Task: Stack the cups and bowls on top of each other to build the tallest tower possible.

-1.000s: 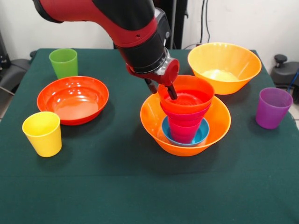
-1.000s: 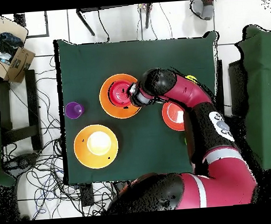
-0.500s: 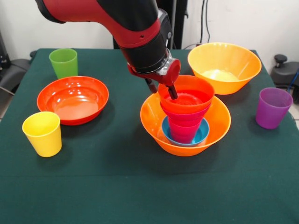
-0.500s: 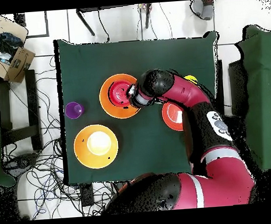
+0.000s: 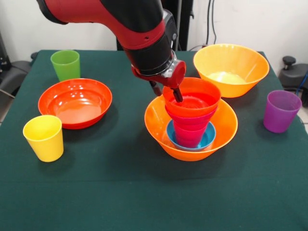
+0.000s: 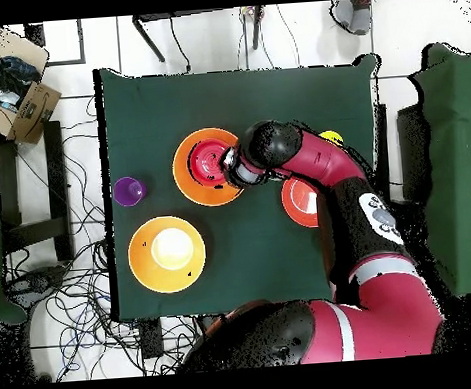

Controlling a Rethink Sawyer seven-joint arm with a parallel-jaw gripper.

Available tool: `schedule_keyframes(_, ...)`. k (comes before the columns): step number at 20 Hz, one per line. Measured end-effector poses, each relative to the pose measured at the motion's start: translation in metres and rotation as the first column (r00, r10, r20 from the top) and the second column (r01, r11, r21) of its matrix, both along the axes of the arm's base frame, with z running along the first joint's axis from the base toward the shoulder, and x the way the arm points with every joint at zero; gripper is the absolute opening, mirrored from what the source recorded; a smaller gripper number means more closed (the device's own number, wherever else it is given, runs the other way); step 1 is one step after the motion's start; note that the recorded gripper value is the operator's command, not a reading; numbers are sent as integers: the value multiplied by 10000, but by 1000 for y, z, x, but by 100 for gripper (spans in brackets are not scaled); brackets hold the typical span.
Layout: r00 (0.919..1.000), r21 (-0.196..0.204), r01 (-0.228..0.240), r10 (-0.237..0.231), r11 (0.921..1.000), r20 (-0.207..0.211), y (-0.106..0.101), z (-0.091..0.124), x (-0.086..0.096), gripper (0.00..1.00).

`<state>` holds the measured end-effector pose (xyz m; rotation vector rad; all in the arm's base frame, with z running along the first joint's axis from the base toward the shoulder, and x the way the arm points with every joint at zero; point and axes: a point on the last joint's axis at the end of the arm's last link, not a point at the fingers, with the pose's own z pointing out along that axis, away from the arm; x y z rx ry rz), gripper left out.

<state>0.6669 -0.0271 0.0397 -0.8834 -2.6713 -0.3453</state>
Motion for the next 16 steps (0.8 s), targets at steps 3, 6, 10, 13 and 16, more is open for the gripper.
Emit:
schedule_keyframes(3, 10000, -7, -11, 11, 10000, 6, 0, 3, -1, 100)
schedule_keyframes(6, 10000, -11, -35, 35, 10000, -15, 2, 7, -4, 100)
schedule_keyframes(10, 10000, -35, -87, 87, 10000, -33, 4, 16, -9, 100)
schedule_keyframes(13, 9999, -76, -151, 151, 9999, -36, 7, 31, -17, 100)
schedule_keyframes(16, 9998, -97, -194, 193, 9998, -55, 9, 39, -23, 100)
